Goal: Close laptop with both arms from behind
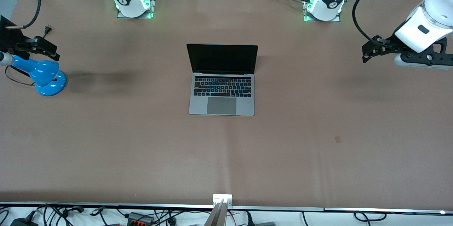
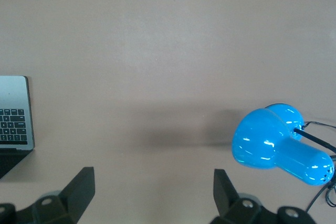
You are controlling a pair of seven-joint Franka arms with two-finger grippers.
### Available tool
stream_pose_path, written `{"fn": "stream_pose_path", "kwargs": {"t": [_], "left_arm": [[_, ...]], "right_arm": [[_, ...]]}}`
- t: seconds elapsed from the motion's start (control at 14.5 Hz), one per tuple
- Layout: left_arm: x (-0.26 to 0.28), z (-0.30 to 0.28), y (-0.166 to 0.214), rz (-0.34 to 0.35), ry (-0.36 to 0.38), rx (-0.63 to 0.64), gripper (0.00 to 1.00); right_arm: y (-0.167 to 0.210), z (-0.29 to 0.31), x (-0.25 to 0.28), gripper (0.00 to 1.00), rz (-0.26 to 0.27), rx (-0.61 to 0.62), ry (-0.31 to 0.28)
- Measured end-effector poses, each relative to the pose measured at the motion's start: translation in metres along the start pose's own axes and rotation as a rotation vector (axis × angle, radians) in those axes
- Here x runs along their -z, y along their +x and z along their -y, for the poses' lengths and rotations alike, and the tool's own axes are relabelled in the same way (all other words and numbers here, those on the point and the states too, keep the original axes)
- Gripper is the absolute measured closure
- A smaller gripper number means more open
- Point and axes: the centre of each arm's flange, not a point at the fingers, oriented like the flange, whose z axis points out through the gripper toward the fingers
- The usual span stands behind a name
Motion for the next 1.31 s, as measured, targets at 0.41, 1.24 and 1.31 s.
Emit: {"fn": "stream_pose_path", "kwargs": {"t": [0.41, 1.24, 1.31], "left_arm": [[0.0, 0.0, 0.0, 0.0, 0.0, 0.0, 0.0], [-0.043, 0.0, 0.009, 0.15, 0.004, 0.001, 0.0], [-0.052, 0.001, 0.015, 0.163, 0.003, 0.0, 0.0]], "right_arm": [[-0.001, 0.001, -0.001, 0.0, 0.007, 0.001, 0.0], [-0.003, 0.019, -0.008, 0.78, 0.048, 0.034, 0.001], [-0.004, 0.023, -0.011, 0.87, 0.06, 0.042, 0.001]]}}
